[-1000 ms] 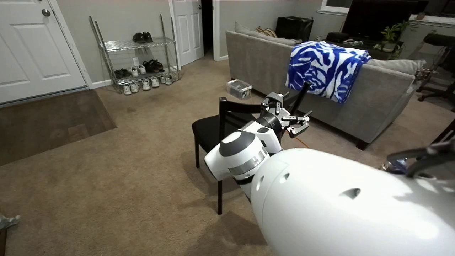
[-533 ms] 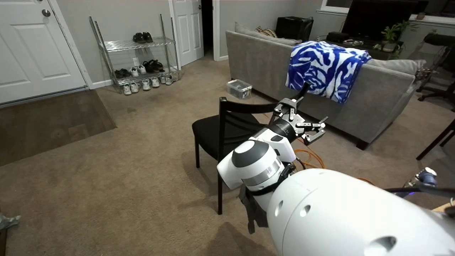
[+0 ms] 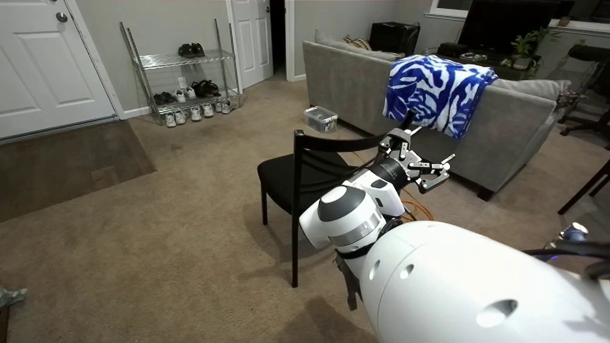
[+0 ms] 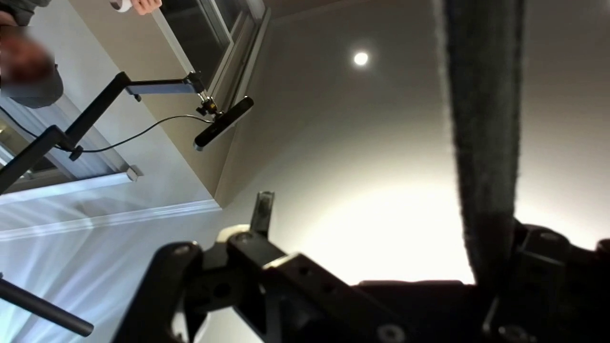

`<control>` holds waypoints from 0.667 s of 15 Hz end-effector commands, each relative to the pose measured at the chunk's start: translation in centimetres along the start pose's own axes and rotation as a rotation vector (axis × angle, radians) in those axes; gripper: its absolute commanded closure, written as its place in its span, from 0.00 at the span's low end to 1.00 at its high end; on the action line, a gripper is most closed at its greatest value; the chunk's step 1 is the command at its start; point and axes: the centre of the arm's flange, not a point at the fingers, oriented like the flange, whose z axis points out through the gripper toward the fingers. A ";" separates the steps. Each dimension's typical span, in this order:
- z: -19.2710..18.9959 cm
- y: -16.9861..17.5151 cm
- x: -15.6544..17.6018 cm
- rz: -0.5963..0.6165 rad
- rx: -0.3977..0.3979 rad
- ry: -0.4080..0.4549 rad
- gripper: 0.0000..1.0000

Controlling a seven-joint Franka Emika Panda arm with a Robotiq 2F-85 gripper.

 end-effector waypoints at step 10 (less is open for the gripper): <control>5.6 -0.5 -1.5 -0.071 -0.077 -0.153 0.00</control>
